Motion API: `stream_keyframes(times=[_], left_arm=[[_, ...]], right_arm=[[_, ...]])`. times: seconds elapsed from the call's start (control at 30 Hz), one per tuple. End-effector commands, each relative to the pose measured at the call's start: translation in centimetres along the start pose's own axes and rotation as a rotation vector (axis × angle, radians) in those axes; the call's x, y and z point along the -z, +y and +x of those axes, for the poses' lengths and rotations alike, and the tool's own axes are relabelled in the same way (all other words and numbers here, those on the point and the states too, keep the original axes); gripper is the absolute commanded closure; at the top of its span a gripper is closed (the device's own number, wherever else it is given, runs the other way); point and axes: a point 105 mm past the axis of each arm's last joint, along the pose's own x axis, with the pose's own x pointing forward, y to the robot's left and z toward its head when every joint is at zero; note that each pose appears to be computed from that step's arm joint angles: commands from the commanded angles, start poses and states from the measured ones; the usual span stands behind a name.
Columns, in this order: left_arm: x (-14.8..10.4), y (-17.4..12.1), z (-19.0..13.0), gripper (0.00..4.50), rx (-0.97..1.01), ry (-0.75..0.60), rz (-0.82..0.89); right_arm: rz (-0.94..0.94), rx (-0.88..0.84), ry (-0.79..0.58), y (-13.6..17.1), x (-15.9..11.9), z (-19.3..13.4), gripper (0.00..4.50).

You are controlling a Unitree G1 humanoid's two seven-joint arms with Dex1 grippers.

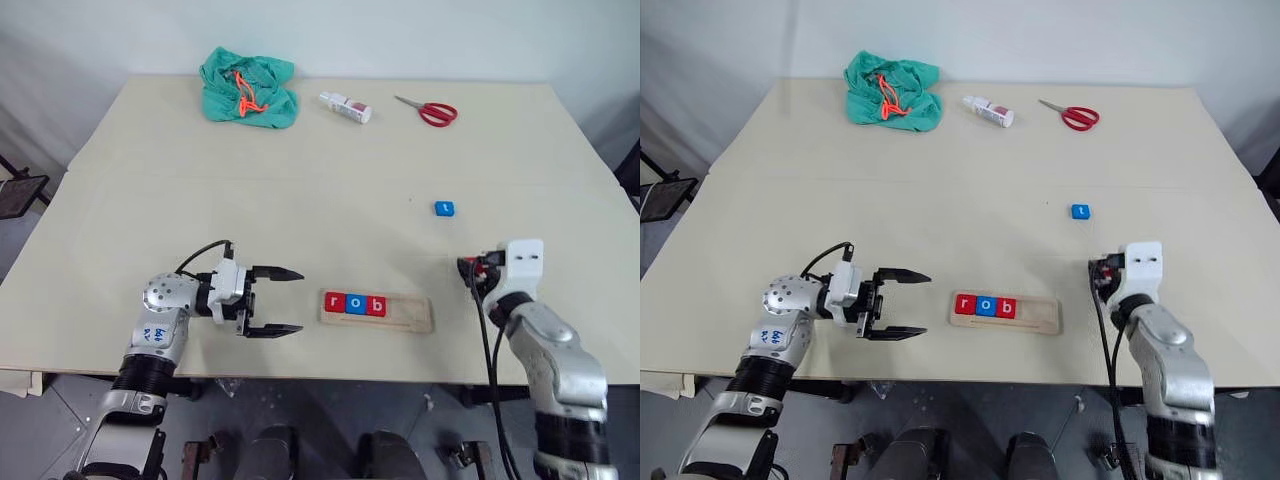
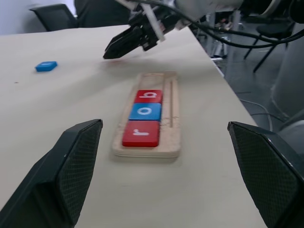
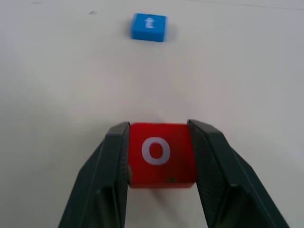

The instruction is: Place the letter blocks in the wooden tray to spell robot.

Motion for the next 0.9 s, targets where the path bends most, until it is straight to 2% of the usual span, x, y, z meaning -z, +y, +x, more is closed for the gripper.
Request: stream_keyframes(times=[0.03, 0.4, 0.43, 0.5, 0.63, 0.9], left_arm=[[-0.7, 0.6, -0.2, 0.0, 0.006, -0.01, 0.036], [-0.6, 1.1, -0.3, 0.0, 0.013, -0.005, 0.043], [-0.6, 1.1, -0.4, 0.0, 0.013, -0.005, 0.042], [-0.6, 1.1, -0.4, 0.0, 0.011, -0.004, 0.043], [-0.6, 1.1, -0.5, 0.0, 0.008, -0.006, 0.043], [-0.5, 0.3, 0.2, 0.0, 0.045, -0.023, 0.029]], right_arm=[[0.023, 0.024, -0.021, 0.8, -1.0, -1.8, 3.03], [0.098, 0.039, 0.078, 2.9, 1.2, -4.5, 3.03], [0.099, 0.036, 0.081, 2.9, 1.2, -4.5, 2.32], [0.1, 0.033, 0.084, 3.0, 1.2, -4.7, 1.83], [0.078, 0.01, 0.066, 2.5, 0.7, -4.6, 0.45], [-0.097, -0.235, 0.04, -0.2, -0.4, -4.1, 0.45]])
